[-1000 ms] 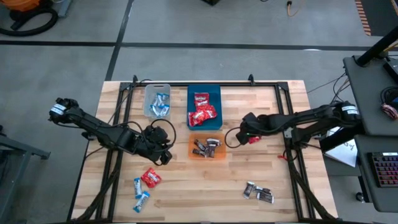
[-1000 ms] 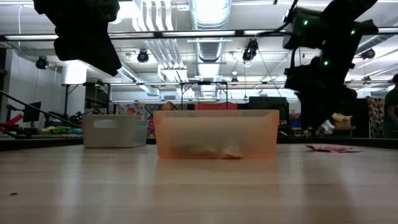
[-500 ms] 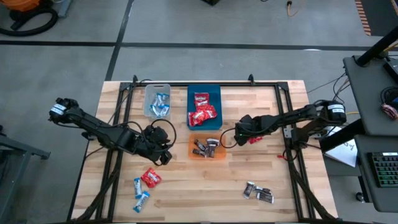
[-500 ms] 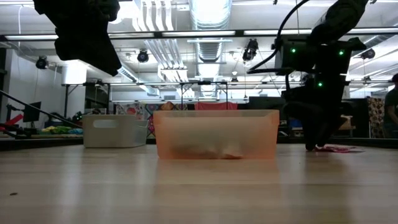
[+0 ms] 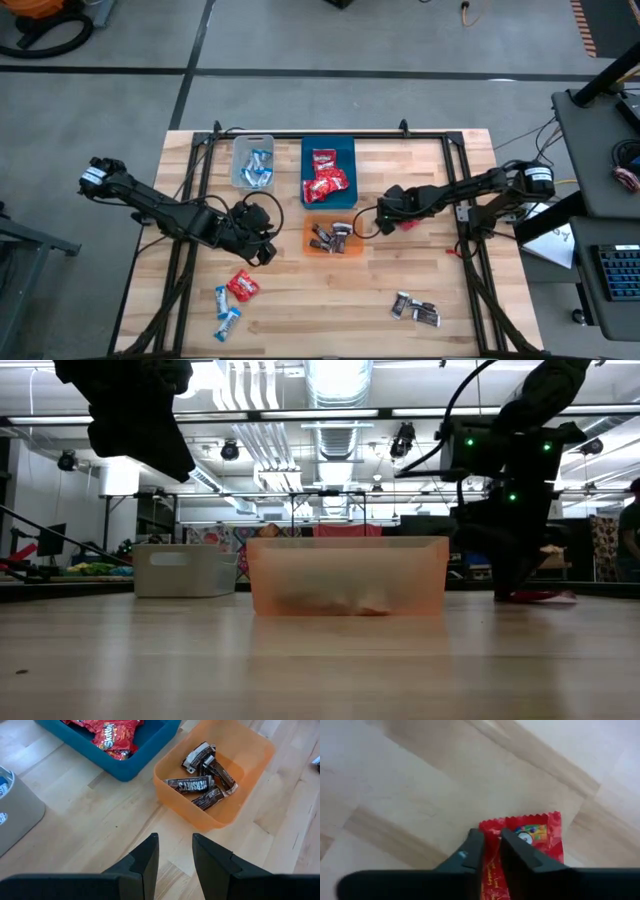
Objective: Sort candy
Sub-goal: Put the red candy into the blue bin
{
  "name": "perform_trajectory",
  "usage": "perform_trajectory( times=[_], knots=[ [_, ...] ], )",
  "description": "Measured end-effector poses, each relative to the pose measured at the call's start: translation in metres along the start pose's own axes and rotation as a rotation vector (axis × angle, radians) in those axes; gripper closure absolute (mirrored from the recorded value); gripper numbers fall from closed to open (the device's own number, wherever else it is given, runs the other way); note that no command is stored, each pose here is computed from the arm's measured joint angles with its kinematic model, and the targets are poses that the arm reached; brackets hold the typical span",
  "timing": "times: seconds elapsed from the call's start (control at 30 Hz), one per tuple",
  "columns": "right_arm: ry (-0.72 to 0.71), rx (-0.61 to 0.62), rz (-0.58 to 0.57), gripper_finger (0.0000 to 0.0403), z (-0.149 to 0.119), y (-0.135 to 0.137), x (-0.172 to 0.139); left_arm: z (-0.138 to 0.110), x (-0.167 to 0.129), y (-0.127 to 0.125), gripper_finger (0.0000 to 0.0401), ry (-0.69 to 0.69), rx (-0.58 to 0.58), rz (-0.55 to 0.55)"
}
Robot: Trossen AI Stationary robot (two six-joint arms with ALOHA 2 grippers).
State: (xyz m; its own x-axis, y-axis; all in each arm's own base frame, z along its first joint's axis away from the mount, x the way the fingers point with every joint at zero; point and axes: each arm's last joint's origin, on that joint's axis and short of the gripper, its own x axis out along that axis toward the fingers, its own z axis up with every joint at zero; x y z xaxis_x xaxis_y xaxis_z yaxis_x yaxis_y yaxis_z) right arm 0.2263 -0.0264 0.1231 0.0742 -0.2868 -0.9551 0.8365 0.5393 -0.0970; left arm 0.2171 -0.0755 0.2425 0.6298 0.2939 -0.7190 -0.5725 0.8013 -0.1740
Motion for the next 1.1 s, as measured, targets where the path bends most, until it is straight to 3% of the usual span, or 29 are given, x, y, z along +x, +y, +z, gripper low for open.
perform_trajectory(
  times=[0.1, 0.4, 0.87, 0.97, 1.1],
  knots=[
    [-0.015, -0.015, -0.013, 0.0387, 0.0, -0.001, 0.0, 0.0, 0.0, 0.0, 0.0299, 0.0, 0.0, 0.0],
    [-0.059, -0.021, 0.021, 0.0394, 0.002, -0.005, -0.013, 0.0, 0.0, 0.0, 0.0299, 0.0, 0.0, 0.001],
    [-0.376, 0.004, 0.104, 0.0395, 0.022, -0.016, -0.072, 0.0, 0.0, 0.0, 0.0299, -0.001, 0.0, 0.0],
    [-0.343, -0.016, 0.127, 0.0394, 0.02, -0.021, -0.081, 0.0, 0.0, 0.0, 0.0299, -0.001, -0.003, 0.0],
    [-0.166, -0.036, 0.126, 0.0394, 0.011, -0.033, -0.082, 0.0, 0.0, 0.0, 0.0299, -0.001, -0.008, -0.001]
  ],
)
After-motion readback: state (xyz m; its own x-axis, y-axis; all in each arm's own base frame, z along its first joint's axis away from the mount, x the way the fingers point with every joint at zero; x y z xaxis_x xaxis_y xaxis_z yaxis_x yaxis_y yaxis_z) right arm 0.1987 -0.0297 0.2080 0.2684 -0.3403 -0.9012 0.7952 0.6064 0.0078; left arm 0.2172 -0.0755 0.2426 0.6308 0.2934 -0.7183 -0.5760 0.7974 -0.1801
